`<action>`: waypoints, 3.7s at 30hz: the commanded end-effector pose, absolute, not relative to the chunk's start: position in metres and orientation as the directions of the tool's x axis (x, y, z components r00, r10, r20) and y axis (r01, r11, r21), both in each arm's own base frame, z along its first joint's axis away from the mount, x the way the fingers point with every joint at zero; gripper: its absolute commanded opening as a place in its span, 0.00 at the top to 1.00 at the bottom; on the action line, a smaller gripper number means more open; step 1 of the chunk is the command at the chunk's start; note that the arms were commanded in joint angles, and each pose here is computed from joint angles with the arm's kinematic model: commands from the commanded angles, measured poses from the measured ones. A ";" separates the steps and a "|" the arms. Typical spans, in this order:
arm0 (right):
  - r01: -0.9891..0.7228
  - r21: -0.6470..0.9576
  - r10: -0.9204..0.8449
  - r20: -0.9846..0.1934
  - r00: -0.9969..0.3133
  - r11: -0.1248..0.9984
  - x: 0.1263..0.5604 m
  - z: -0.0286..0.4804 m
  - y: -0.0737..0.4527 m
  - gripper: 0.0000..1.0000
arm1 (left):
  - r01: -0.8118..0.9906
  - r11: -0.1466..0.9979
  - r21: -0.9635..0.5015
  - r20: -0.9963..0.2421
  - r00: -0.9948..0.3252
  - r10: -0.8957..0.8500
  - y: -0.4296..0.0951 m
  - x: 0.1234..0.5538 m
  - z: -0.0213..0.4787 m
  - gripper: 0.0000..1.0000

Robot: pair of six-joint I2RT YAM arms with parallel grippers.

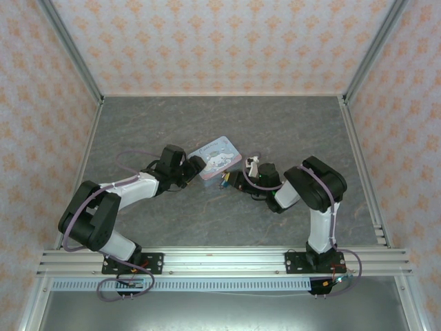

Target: Unlock the padlock with the key

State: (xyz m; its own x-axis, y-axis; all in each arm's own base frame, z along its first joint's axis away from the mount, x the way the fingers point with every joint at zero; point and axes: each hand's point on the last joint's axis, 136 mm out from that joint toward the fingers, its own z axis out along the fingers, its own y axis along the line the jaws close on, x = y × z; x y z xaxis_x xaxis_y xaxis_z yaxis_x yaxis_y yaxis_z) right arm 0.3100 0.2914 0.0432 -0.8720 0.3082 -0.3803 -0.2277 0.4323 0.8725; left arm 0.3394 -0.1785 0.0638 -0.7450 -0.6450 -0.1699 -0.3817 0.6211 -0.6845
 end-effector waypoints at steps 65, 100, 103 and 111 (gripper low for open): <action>-0.076 0.636 0.228 -0.383 -0.895 0.768 0.233 0.075 0.209 0.98 | -0.320 0.824 -0.467 -0.579 -0.594 -0.559 -0.088 0.292 0.143 0.00; -0.109 0.299 -0.040 -0.228 -0.973 0.948 0.209 0.039 0.243 0.77 | -0.282 0.891 -0.355 -0.686 -0.569 -0.453 -0.059 0.265 0.159 0.00; -0.123 0.286 -0.039 -0.284 -0.958 0.950 0.215 0.052 0.239 0.70 | -0.285 0.892 -0.351 -0.693 -0.561 -0.452 -0.056 0.263 0.165 0.00; -0.142 0.253 -0.005 -0.473 -0.881 0.957 0.239 0.101 0.209 0.55 | -0.314 0.889 -0.333 -0.736 -0.503 -0.453 -0.042 0.260 0.182 0.00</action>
State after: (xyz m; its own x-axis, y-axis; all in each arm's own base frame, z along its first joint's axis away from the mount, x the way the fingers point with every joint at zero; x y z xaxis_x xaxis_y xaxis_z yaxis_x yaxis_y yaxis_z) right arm 0.2245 0.2286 0.0790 -0.9262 -0.0173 -0.3767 -0.1420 0.9414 0.3058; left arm 0.2617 -0.0553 0.1643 -0.5516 -0.4686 -0.6900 -0.2898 0.8834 -0.3683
